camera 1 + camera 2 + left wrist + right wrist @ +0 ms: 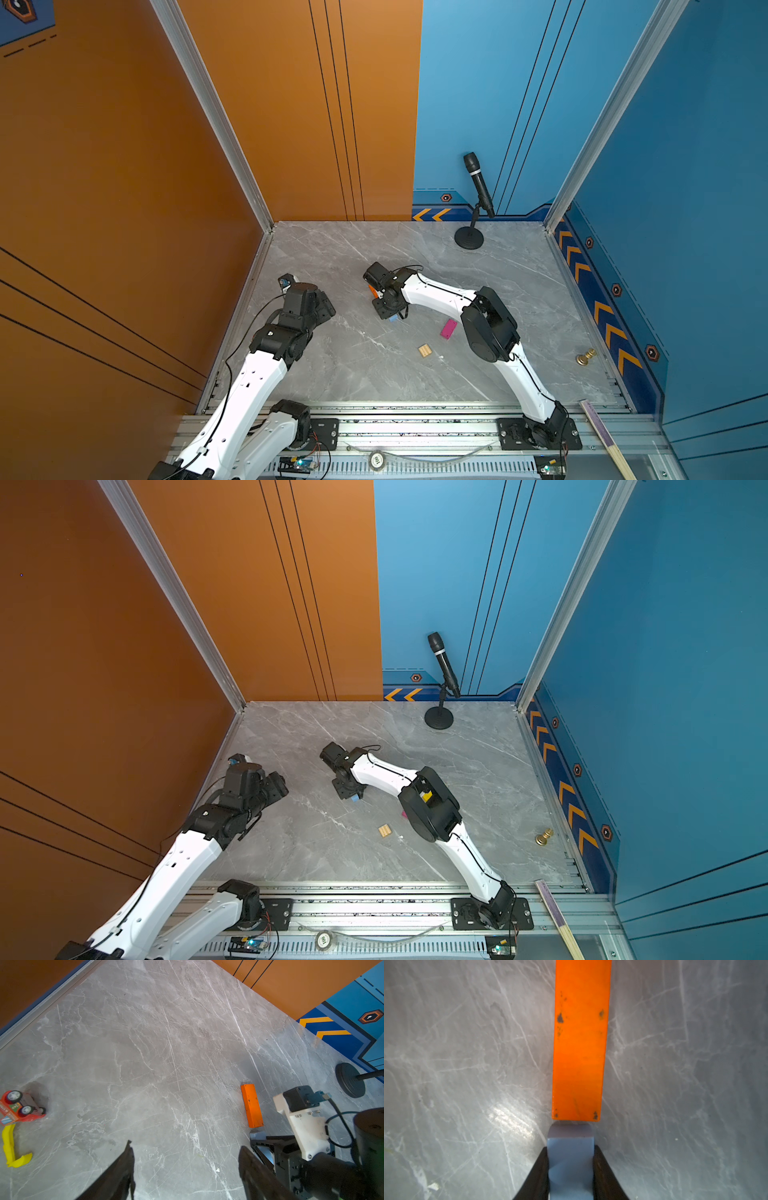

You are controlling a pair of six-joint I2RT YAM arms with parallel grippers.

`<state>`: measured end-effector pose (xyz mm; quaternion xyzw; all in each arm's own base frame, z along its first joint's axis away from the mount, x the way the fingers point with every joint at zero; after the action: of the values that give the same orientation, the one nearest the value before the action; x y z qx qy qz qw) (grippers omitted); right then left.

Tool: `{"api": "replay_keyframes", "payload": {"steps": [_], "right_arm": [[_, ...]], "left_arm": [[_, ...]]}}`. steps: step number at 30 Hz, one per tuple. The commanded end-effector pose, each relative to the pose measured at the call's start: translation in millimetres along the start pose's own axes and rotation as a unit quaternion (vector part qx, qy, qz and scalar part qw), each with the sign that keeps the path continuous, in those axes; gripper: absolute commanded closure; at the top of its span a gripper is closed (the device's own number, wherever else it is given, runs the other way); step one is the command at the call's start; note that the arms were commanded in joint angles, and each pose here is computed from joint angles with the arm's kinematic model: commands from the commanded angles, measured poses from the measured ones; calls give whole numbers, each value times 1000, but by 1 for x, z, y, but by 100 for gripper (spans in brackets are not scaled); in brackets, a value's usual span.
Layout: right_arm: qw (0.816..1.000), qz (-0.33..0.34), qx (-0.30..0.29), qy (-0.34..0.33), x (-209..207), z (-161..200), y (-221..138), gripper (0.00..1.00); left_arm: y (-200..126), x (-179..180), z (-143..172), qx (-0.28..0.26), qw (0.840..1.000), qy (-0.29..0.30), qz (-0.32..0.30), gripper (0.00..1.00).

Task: Assemble the letter v with building blocks
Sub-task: Assemble the building block at the center of the board.

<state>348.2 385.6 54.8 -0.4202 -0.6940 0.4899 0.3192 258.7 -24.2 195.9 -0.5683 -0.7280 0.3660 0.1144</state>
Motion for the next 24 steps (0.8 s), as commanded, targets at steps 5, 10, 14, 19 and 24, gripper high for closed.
{"api": "replay_keyframes", "payload": {"steps": [5,10,14,19,24], "right_arm": [[1000,21,10,11,-9,0,8,68],[1000,20,9,13,-10,-2,9,68],[1000,19,9,13,-9,-2,10,68],[1000,17,11,13,-9,-1,10,67],[1000,15,14,13,-8,0,12,66]], "left_arm": [[1,3,2,0,1000,-8,0,21],[1,3,2,0,1000,-8,0,21],[2,4,3,1,1000,-8,-2,21],[2,4,4,2,1000,-7,-3,21],[2,4,4,2,1000,-8,-4,21]]}}
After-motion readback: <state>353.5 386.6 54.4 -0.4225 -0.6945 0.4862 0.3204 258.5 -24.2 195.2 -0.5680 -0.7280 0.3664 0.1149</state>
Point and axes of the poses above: each gripper's point midway between its finger pads, its own y axis out along the fingers, its own x axis along the line the jaws close on, z = x × y, the point moved 3 cm from there along -y, back along the fingers, and after that the axes turned 6 degrees about y, right-handed, at the moved point
